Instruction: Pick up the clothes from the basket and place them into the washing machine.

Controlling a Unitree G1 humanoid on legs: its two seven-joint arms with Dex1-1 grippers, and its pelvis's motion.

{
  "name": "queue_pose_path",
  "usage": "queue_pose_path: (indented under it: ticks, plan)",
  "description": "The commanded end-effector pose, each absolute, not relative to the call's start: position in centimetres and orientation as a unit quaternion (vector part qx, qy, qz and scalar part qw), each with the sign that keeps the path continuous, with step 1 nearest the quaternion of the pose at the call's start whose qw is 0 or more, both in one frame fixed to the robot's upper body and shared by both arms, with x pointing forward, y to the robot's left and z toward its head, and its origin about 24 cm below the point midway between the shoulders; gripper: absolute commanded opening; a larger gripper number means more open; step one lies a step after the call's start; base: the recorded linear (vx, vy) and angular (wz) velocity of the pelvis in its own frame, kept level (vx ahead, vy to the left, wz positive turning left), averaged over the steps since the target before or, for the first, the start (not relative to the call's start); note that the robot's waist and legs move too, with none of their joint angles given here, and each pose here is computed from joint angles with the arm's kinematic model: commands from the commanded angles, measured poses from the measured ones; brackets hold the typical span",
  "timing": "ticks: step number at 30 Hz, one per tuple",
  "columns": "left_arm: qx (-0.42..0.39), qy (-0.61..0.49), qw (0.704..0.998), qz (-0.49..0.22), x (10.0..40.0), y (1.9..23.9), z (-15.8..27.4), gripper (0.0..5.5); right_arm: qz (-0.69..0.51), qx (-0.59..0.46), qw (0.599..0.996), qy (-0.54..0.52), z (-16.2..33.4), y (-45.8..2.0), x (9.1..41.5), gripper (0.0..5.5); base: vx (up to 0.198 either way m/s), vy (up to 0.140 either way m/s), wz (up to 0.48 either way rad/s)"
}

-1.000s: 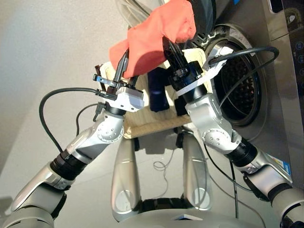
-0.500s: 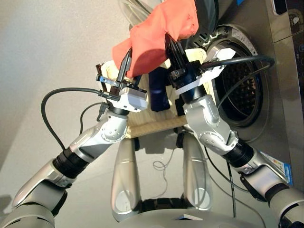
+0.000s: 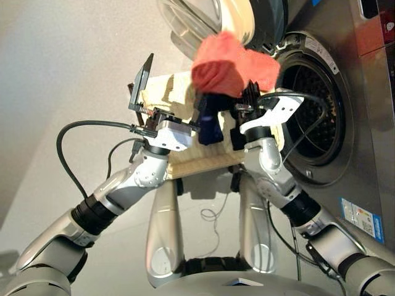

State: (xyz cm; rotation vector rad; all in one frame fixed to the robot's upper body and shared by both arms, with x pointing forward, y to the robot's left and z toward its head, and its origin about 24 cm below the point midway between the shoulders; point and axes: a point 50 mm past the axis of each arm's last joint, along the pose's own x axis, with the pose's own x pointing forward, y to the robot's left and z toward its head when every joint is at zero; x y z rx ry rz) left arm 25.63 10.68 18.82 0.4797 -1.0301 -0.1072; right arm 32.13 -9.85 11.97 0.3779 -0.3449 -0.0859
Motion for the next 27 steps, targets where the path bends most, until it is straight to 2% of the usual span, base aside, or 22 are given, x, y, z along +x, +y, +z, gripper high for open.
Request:
queue_pose_path:
  ticks: [1,10,16,27]
  plan:
    - [0.126,-0.575,0.804,-0.086,22.1,8.7,21.3,5.50,-0.103,0.209,0.947,-0.220,12.8,-10.9,31.7,0.00,0.000,0.000,0.000]
    - [0.106,-0.586,0.798,-0.090,22.1,8.2,21.8,5.50,-0.305,0.124,0.928,-0.172,10.4,-15.8,33.7,0.00,0.000,0.000,0.000]
    - [0.091,-0.594,0.793,-0.101,21.9,8.1,22.4,5.50,-0.442,0.095,0.879,-0.153,10.8,-22.3,34.5,0.00,0.000,0.000,0.000]
    - [0.086,-0.574,0.804,-0.125,21.8,8.3,22.2,5.50,-0.561,0.001,0.810,-0.172,14.6,-32.8,32.9,0.00,0.000,0.000,0.000]
